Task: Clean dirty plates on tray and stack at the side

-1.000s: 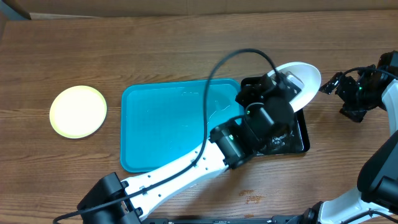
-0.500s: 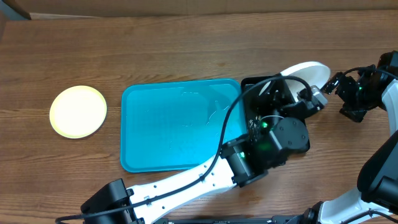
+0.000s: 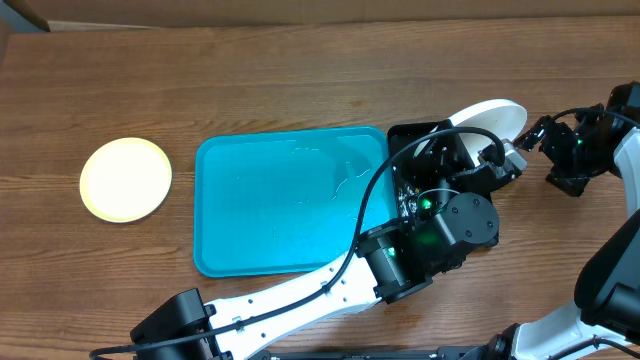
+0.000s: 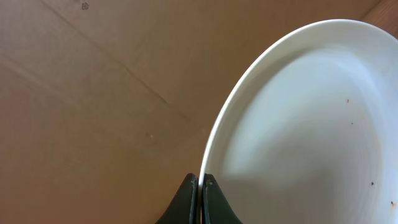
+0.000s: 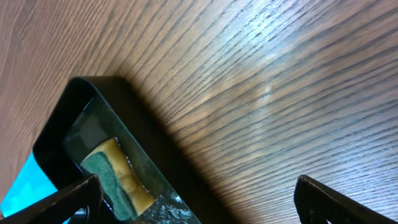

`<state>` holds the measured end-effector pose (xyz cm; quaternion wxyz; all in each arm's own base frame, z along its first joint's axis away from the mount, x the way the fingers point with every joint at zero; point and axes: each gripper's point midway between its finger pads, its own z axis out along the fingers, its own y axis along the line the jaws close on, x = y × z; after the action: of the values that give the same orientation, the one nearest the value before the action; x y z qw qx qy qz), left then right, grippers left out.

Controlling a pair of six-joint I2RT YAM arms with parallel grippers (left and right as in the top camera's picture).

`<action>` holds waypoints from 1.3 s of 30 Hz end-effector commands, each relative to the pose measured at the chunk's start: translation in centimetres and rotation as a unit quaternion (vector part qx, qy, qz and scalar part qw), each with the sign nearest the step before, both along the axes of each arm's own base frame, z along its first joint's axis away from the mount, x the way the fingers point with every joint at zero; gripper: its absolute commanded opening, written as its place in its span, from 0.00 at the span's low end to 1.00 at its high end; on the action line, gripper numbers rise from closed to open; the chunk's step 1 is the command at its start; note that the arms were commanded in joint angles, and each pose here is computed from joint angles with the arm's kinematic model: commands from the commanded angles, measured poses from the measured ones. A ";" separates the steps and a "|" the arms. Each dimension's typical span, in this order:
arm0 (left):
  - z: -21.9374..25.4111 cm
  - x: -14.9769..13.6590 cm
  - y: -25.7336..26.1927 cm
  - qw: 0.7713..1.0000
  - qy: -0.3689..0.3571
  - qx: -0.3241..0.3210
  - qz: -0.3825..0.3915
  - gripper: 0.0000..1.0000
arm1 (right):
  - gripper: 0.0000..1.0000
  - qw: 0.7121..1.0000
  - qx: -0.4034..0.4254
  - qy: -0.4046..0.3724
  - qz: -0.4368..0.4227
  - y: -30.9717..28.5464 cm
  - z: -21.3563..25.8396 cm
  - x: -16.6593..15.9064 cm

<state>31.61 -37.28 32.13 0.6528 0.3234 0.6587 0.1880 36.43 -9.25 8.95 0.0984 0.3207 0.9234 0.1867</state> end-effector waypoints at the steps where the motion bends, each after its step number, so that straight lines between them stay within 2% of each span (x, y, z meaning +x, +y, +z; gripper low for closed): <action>1: 1.9 0.2 1.0 0.997 0.000 -0.074 0.018 0.04 | 1.00 1.000 0.018 -0.025 0.007 0.6 1.2 0.9; 6: -1.1 2.2 2.7 0.987 0.062 -0.139 0.042 0.04 | 0.98 0.999 0.039 -0.022 0.022 2.2 1.4 0.9; 10: -6.0 3.6 3.7 0.967 0.175 -0.180 0.033 0.04 | 0.94 0.997 0.038 -0.023 0.068 4.9 1.4 1.2; 13: -9.2 4.8 5.5 0.934 0.266 -0.233 0.048 0.04 | 0.94 0.995 0.021 -0.017 0.100 6.8 1.1 1.3; 17: -12.0 6.6 9.2 0.873 0.374 -0.306 0.069 0.04 | 0.94 0.989 -0.004 -0.008 0.147 9.9 0.7 1.3; 20: -13.2 8.1 12.6 0.832 0.427 -0.344 0.085 0.04 | 0.95 0.983 -0.021 -0.004 0.180 12.1 0.5 1.1; 24: -14.9 9.6 19.2 0.786 0.463 -0.383 0.149 0.04 | 0.95 0.974 -0.061 0.006 0.216 14.2 -0.2 0.7; 29: -16.8 9.5 26.5 0.748 0.479 -0.395 0.237 0.04 | 0.93 0.966 -0.104 0.018 0.235 15.7 -1.5 0.1; 33: -18.3 8.7 29.7 0.725 0.495 -0.389 0.280 0.04 | 0.88 0.961 -0.116 0.021 0.251 16.6 -2.8 -0.6; 39: -20.9 7.9 30.3 0.707 0.520 -0.374 0.298 0.04 | 0.83 0.956 -0.116 0.023 0.267 17.6 -5.6 -1.9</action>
<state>39.93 -6.30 12.35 0.2032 -0.1191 0.9690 -0.0746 35.42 8.39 4.49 0.0669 0.0560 0.9908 0.1032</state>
